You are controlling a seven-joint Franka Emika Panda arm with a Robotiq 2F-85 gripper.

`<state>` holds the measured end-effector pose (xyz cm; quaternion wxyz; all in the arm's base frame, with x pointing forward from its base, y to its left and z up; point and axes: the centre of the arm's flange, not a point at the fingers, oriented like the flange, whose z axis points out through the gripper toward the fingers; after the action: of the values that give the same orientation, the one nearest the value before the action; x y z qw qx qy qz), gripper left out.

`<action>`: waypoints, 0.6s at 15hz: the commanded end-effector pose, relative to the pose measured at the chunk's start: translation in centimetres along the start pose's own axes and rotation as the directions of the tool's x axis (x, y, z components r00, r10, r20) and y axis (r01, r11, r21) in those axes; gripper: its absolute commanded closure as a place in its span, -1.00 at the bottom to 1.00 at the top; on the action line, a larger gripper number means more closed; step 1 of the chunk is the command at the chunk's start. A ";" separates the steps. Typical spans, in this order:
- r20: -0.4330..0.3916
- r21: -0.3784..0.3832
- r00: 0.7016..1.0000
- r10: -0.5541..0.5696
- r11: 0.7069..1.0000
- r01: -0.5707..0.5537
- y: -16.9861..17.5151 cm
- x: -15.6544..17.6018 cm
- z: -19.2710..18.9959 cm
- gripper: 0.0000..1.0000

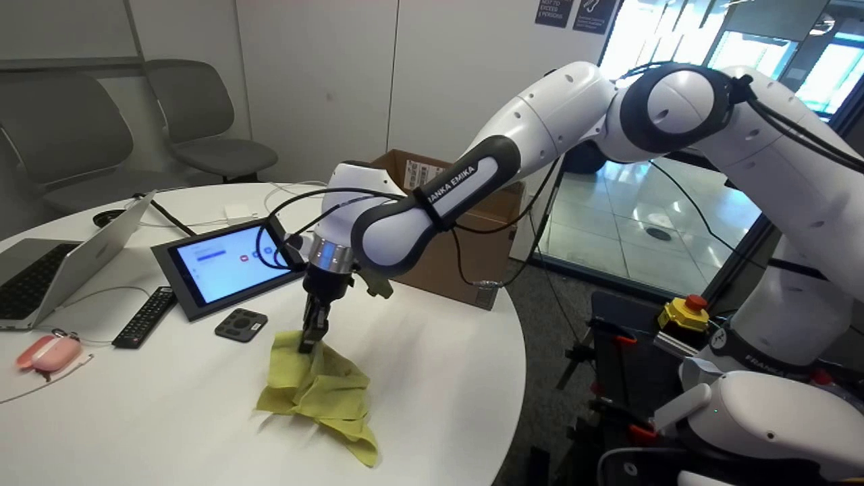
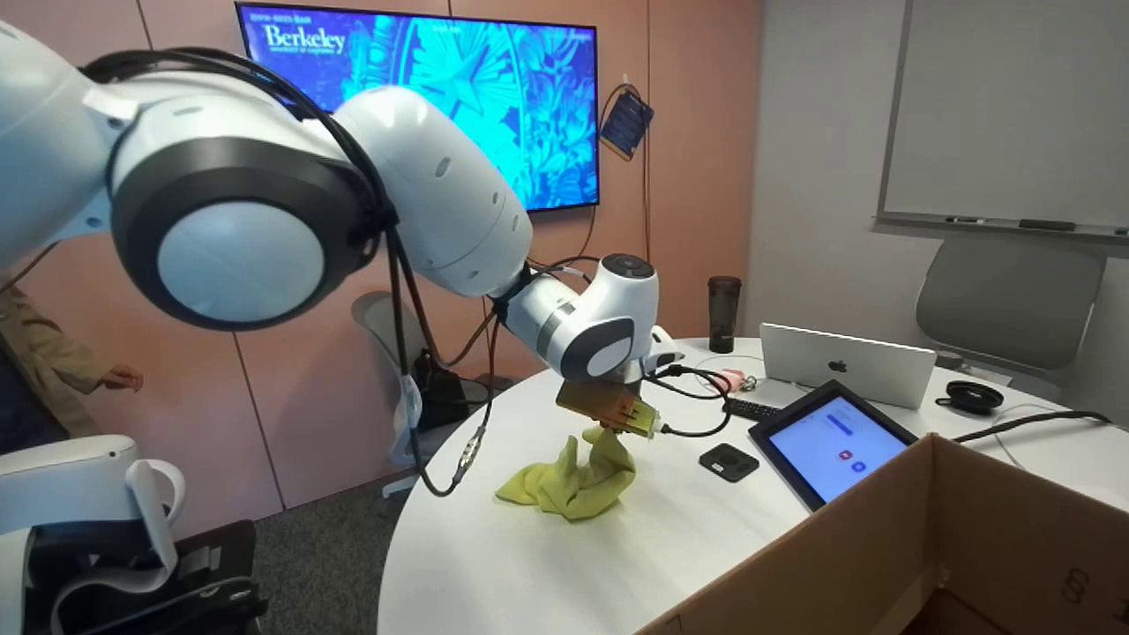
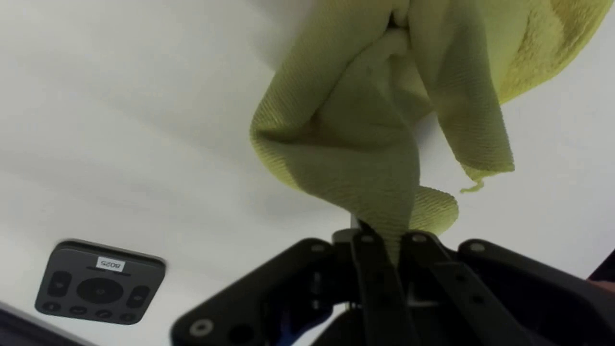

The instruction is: Put the marker on the green towel, then wrap the marker in the towel and put it in the box

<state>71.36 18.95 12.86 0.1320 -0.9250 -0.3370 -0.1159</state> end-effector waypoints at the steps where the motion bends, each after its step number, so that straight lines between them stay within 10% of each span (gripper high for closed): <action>1: 0.067 -0.024 0.990 -0.127 0.991 0.129 -4.5 -4.8 -5.0 0.97; 9: 0.272 0.168 0.872 -0.407 0.912 0.374 -12.1 -8.0 0.1 0.97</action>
<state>60.65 21.51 13.30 0.1116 -0.8578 -0.5013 -0.0215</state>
